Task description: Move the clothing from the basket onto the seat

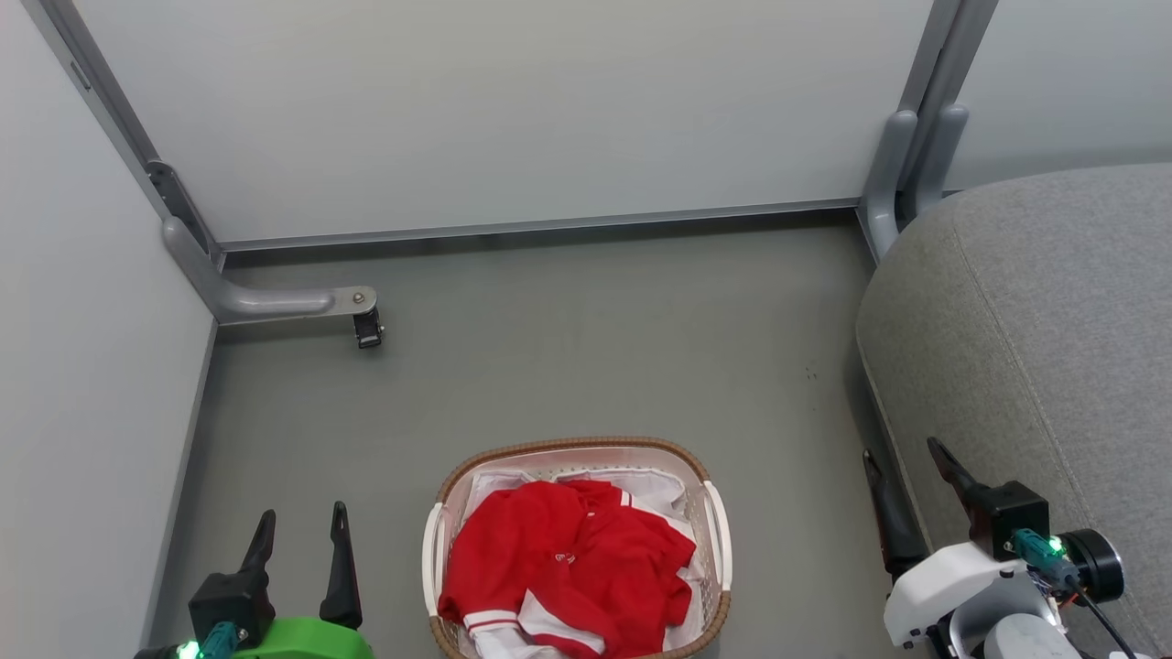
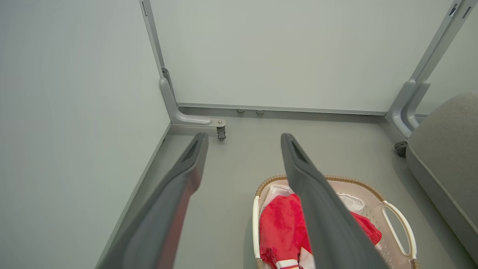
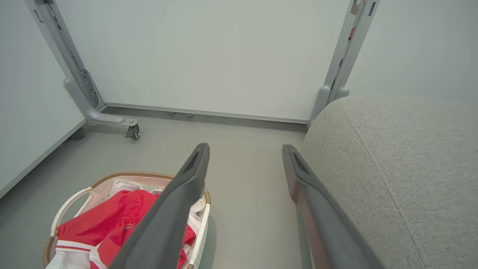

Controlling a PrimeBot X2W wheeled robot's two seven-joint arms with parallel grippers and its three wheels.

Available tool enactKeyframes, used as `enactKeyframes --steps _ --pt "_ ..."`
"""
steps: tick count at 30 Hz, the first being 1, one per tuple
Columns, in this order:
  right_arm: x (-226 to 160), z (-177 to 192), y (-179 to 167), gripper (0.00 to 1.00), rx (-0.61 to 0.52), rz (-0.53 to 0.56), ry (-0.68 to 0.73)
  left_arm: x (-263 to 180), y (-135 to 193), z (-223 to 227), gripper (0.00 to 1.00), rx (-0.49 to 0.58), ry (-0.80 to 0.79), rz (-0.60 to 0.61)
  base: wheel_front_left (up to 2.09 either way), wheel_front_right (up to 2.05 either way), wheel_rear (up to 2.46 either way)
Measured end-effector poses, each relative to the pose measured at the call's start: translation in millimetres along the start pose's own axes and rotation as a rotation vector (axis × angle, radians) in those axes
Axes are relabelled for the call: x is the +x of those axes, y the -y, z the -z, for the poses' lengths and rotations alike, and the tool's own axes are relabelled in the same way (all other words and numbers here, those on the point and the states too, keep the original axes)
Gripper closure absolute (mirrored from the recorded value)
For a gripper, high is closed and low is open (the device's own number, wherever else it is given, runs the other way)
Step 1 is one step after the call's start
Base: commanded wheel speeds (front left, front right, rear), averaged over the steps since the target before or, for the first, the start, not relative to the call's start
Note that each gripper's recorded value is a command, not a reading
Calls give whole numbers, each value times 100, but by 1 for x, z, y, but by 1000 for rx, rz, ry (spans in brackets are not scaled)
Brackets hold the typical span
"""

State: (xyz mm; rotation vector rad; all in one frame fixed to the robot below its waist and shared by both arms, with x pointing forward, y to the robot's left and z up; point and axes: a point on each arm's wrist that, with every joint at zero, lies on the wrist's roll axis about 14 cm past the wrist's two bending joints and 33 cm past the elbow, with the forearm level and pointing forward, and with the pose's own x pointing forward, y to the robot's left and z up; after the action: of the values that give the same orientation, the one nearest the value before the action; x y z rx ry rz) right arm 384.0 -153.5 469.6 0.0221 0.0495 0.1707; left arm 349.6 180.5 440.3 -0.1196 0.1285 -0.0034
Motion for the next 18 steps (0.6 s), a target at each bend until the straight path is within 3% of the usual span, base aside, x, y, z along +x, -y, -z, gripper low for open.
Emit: enactKeyframes --steps 9,18 --pt "1 2 0 0 4 2 -4 0 6 9 0 -12 -28 19 0 0 0" --pt "25 -2 3 0 -4 -14 10 23 34 31 0 -37 -108 111 0 0 0"
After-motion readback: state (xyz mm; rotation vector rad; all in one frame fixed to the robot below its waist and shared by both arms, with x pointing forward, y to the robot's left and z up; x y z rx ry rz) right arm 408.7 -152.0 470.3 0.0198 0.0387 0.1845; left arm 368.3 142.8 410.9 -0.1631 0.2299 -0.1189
